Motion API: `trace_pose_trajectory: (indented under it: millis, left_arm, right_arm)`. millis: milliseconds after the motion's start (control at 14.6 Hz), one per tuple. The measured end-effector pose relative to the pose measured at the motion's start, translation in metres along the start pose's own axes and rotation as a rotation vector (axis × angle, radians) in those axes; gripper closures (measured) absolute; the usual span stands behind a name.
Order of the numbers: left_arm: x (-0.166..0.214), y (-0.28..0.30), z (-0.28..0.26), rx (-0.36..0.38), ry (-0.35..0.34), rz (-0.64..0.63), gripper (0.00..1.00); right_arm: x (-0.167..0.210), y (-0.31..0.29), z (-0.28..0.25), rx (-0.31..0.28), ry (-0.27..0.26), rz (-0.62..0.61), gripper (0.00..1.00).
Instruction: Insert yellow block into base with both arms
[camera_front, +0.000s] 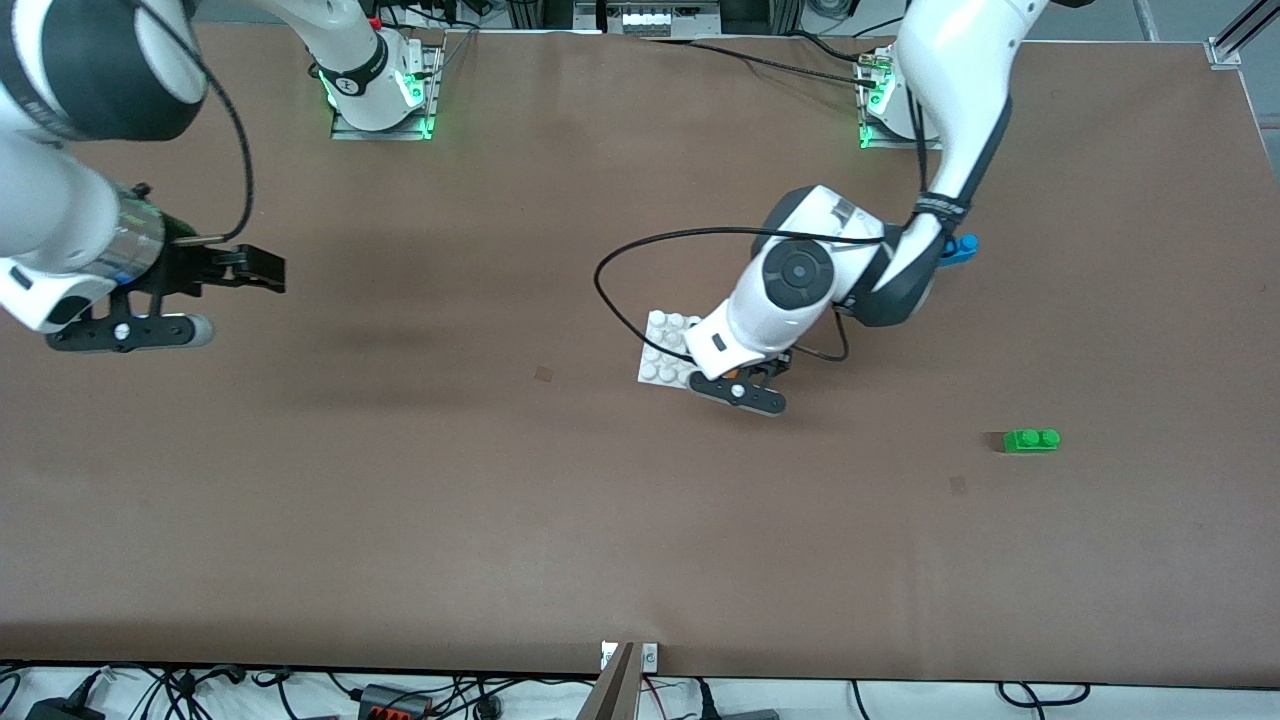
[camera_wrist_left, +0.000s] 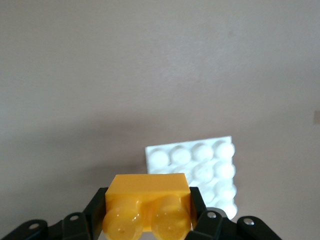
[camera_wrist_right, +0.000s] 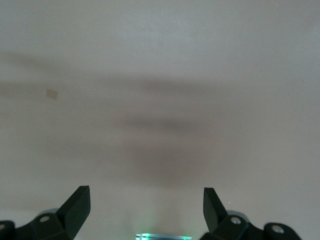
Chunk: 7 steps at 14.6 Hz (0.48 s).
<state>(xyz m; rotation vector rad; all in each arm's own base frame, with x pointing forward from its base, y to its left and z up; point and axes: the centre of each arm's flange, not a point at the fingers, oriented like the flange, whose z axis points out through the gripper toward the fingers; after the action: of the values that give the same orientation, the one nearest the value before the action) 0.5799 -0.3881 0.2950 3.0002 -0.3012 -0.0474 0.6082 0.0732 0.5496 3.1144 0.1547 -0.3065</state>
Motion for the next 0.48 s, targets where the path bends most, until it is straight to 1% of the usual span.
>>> trace_pose_trajectory:
  millis: [68,205,479]
  left_arm:
    - [-0.006,0.009,0.01,-0.005,0.01,-0.019,0.31]
    - [-0.017,0.022,0.024,-0.007,0.011,-0.035,0.31]
    - [-0.03,0.025,0.046,-0.014,0.024,-0.088,0.31]
  right_arm:
    - [-0.002,0.015,0.0,0.011,0.0,-0.013,0.0]
    - [-0.018,0.044,-0.017,0.01,0.03,-0.017,0.0]
    - [-0.088,0.071,-0.075,0.017,0.139,0.017,0.0]
